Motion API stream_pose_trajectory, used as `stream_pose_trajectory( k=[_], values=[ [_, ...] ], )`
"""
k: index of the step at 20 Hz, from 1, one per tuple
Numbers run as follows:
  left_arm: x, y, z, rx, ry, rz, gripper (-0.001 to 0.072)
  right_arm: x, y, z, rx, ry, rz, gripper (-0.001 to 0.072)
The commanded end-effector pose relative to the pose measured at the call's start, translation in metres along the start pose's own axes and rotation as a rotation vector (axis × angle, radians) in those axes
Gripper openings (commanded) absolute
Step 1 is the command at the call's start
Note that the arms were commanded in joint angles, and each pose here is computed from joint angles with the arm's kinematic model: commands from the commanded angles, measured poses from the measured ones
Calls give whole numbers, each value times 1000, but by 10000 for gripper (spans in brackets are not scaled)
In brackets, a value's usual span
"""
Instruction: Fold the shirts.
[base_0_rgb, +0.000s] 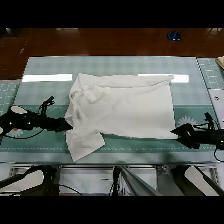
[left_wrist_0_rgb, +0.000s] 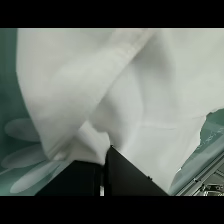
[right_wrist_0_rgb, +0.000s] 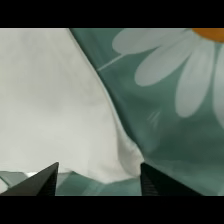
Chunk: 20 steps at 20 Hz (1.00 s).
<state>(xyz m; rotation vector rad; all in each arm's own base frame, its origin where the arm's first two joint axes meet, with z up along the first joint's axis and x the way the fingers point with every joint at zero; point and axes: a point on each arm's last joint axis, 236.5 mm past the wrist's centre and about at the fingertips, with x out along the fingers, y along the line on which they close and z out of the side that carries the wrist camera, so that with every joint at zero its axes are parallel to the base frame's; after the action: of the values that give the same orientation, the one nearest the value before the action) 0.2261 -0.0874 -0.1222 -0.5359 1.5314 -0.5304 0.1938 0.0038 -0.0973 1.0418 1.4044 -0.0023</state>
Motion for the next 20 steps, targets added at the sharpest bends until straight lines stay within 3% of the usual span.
stream_pose_trajectory(
  k=[1,4,5,6,8,11,15,17,20],
  values=[
    [0,-4,11,10,-45,-18,27,12,11,19,136,-113,91,562],
    [-2,-21,25,7,-105,-87,27,14,11,13,144,-94,98,535],
    [-4,-25,28,12,-115,-104,27,15,12,12,146,-85,103,370],
    [-6,-29,29,22,-113,-117,27,15,13,12,145,-83,109,29],
    [-12,-39,30,49,-94,-146,27,10,36,17,65,-104,202,26],
    [-37,-65,45,141,-145,-184,23,-38,119,27,-126,-137,497,25],
    [-184,-181,102,429,-612,-257,22,-181,247,50,-408,-497,776,25],
    [-281,-243,97,576,-881,-186,23,-260,310,23,-620,-701,793,24],
    [-407,-327,47,808,-1293,5,23,-351,366,-31,-873,-978,598,25]
  ],
)
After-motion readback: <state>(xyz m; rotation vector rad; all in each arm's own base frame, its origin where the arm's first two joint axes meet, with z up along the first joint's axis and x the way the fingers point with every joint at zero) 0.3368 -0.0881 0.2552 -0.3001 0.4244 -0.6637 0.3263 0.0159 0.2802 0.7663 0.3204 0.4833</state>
